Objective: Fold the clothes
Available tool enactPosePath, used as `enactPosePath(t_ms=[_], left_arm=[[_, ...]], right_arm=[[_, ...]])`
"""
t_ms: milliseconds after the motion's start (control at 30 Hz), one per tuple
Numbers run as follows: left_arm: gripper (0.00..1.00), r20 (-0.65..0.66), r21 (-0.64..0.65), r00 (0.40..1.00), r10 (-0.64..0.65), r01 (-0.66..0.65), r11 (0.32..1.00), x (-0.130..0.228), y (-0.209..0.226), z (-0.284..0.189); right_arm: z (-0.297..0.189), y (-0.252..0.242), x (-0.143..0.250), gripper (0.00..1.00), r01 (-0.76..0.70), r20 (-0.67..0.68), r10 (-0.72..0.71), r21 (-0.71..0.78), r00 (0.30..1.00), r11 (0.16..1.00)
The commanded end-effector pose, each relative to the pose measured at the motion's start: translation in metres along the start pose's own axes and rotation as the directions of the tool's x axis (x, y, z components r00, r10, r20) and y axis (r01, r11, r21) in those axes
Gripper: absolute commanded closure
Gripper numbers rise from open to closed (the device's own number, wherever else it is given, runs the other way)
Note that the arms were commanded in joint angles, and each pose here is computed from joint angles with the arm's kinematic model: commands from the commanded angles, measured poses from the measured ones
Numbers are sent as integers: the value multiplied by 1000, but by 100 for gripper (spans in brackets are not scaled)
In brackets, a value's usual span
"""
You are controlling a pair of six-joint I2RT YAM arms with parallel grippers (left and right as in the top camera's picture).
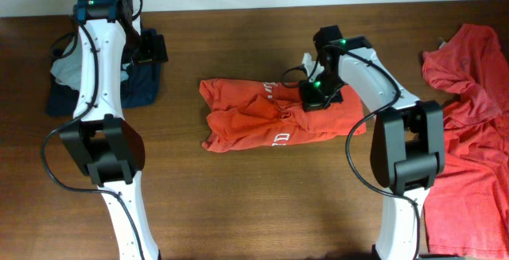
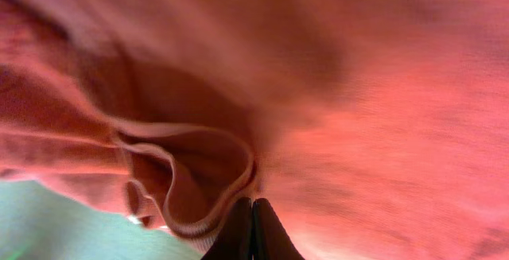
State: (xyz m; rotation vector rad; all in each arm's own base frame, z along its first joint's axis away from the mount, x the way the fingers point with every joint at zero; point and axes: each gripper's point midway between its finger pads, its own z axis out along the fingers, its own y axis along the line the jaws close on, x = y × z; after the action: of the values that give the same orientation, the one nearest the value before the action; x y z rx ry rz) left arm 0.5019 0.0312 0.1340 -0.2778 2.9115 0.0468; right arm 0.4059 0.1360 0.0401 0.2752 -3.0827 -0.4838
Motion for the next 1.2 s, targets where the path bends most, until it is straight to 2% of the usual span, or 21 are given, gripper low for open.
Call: enactPosePath(t_ms=[0,167,333,533,633,900,1167], left_arm=[[1,38,5,999,2,-2,1000,-5,0,-15],[1,38,5,999,2,-2,1000,-5,0,-15],[1,38,5,999,2,-2,1000,-5,0,-15],[1,39,5,999,2,-2,1000,-5,0,-15],[1,38,5,999,2,-2,1000,-5,0,-15],[1,38,5,999,2,-2,1000,-5,0,-15],[1,38,5,999,2,-2,1000,-5,0,-15]], right_arm=[[0,26,5,96,30,-8,-31,-55,999,998],[6,45,19,95,64,-61,-67,-55,996,996],[11,60,29,85,97,-97,-102,-50,990,994],[6,55,28,85,95,-91,-97,-22,991,995],[-13,57,29,93,108,-82,-112,-55,990,993],[-33,53,19,93,121,-21,-122,-61,992,991],[-33,31,-7,93,118,70,-118,7,991,993]])
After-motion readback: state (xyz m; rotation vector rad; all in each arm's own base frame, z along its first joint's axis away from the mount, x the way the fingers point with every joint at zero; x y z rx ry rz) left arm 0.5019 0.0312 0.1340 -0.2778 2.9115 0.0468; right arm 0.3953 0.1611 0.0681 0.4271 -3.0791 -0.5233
